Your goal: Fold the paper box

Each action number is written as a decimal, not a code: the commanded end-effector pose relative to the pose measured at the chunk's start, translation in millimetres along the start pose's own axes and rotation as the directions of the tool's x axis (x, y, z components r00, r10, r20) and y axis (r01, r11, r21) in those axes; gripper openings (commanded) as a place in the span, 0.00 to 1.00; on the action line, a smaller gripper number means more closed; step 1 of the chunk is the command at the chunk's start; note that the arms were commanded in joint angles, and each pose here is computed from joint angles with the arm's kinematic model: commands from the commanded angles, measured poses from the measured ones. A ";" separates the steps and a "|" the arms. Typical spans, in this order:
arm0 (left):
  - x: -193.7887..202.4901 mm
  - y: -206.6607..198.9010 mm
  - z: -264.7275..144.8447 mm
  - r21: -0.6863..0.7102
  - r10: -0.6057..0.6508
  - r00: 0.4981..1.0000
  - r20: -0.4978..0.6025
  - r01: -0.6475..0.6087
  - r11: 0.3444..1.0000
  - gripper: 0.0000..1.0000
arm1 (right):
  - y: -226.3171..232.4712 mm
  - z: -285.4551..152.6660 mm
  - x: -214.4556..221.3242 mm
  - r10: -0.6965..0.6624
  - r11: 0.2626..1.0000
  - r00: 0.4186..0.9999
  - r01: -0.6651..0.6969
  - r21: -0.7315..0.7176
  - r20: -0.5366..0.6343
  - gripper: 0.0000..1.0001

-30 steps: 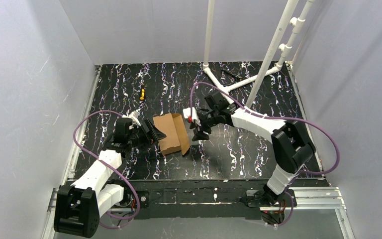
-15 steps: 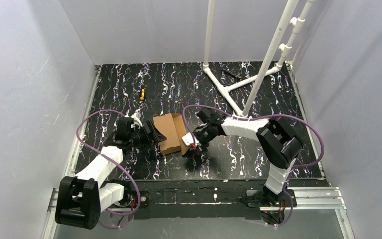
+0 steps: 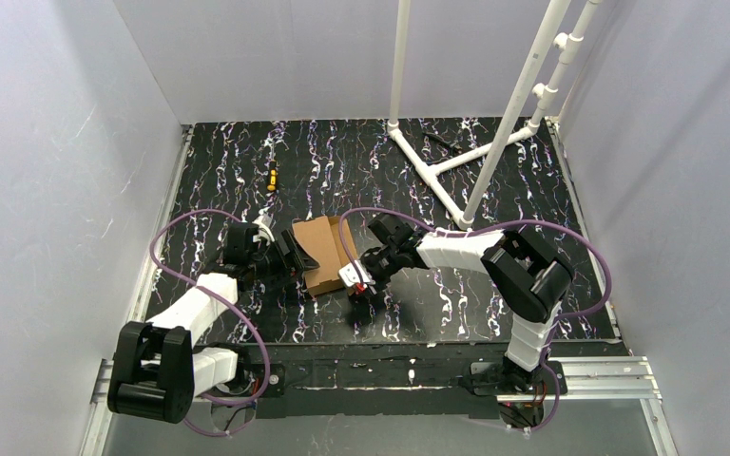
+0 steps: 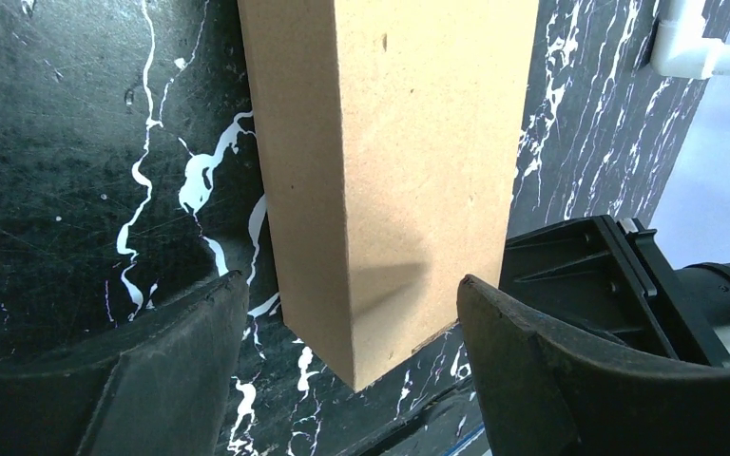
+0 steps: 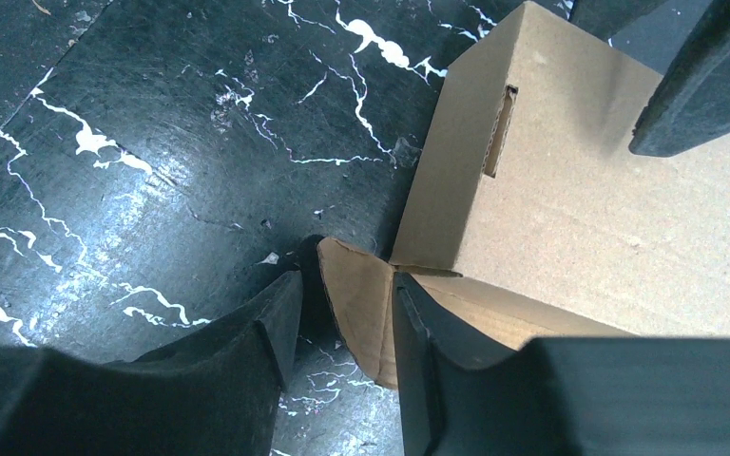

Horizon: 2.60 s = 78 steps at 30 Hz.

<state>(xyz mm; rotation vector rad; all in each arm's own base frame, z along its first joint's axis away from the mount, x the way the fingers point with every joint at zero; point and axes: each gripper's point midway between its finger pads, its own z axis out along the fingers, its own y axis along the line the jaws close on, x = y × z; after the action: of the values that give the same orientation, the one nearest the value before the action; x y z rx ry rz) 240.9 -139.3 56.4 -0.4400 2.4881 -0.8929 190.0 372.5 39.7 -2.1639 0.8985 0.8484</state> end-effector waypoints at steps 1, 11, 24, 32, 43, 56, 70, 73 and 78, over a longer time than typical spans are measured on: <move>-12.6 -7.8 -1.3 0.008 0.021 1.000 0.019 -0.021 1.000 0.79 | -1.5 2.4 -2.4 -0.009 1.000 1.000 0.009 0.010 0.018 0.45; -13.0 -0.6 1.8 -0.031 0.012 1.000 0.013 -0.011 0.999 0.74 | -4.8 3.4 -2.4 0.043 0.999 0.999 -0.044 0.029 0.022 0.34; -10.0 7.3 6.2 -0.061 -0.007 1.000 -0.002 0.007 0.998 0.62 | -8.6 5.1 0.7 0.133 0.989 0.991 -0.134 0.058 0.020 0.19; -8.7 12.8 9.3 -0.082 -0.015 1.000 -0.009 0.014 0.997 0.51 | -7.0 2.6 8.0 0.198 0.978 0.980 -0.199 0.062 0.017 0.09; -7.7 16.1 11.8 -0.096 -0.022 1.000 -0.018 0.020 0.995 0.48 | -3.3 -1.3 16.9 0.265 0.963 0.964 -0.266 0.051 0.028 0.03; -6.8 16.9 13.7 -0.099 -0.023 0.999 -0.032 0.019 0.995 0.48 | -1.6 2.4 20.7 0.399 0.916 0.915 -0.400 0.013 0.061 0.01; -5.3 21.9 17.0 -0.116 -0.035 0.998 -0.045 0.030 0.993 0.47 | 6.9 6.8 26.7 0.480 0.877 0.873 -0.479 -0.030 0.093 0.01; -5.6 22.1 17.1 -0.116 -0.037 0.998 -0.044 0.031 0.993 0.47 | 8.3 6.5 28.6 0.491 0.871 0.866 -0.490 -0.036 0.099 0.01; -6.2 22.1 17.3 -0.115 -0.038 0.998 -0.046 0.033 0.993 0.47 | 11.4 5.7 32.2 0.513 0.858 0.852 -0.511 -0.041 0.105 0.01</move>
<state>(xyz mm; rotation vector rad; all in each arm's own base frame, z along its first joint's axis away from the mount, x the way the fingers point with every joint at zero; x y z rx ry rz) 255.0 -141.8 46.2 -0.4753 2.5453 -0.8842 208.4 374.4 37.8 -1.8636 1.2867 1.1794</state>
